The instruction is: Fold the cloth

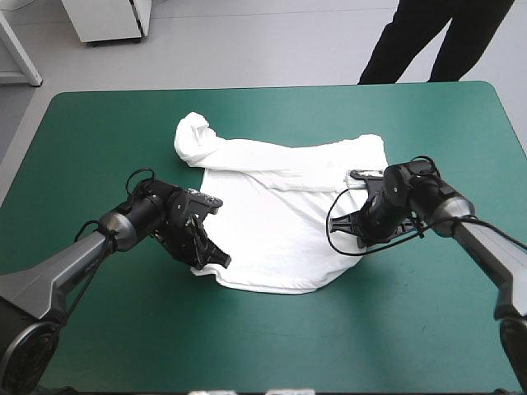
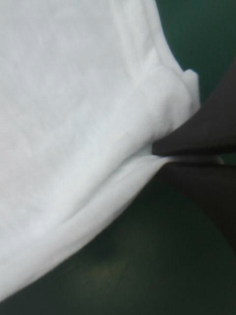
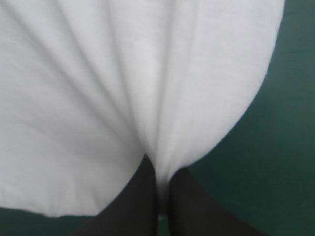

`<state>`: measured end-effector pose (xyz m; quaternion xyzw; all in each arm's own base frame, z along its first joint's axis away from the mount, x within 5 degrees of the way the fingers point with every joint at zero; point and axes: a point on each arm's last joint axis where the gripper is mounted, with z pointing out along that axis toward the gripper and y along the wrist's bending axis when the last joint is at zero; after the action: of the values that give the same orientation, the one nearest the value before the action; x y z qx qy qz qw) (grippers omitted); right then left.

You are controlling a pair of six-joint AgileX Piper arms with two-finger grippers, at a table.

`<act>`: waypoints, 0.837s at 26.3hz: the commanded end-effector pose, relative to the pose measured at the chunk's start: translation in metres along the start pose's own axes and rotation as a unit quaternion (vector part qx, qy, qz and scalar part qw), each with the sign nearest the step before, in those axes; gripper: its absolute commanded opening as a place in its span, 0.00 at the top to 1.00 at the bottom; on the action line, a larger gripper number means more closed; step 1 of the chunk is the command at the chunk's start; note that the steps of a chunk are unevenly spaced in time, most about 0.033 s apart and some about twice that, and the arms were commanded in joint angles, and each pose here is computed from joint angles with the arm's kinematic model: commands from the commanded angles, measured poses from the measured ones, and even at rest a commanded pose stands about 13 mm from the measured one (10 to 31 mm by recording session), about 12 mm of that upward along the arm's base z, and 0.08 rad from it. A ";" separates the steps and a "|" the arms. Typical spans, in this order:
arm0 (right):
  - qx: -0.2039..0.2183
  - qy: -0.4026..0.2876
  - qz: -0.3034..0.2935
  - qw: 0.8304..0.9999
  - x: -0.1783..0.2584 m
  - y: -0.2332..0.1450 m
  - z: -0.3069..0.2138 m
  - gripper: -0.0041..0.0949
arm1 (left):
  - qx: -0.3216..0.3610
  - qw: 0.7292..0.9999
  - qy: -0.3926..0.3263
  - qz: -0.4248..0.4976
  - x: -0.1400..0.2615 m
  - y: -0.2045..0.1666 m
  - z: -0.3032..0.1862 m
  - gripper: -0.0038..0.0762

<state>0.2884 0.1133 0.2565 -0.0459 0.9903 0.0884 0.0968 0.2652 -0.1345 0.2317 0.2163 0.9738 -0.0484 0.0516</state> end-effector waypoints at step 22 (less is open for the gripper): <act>-0.127 -0.489 -0.092 0.858 0.061 0.029 -0.366 0.97 | 0.027 0.768 -0.636 0.070 0.093 -0.034 -0.421 0.96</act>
<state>0.1936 0.0790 0.5706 -0.0864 0.8324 0.1886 0.5139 0.1706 -0.0919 0.6090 0.2043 0.7609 -0.1745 0.5906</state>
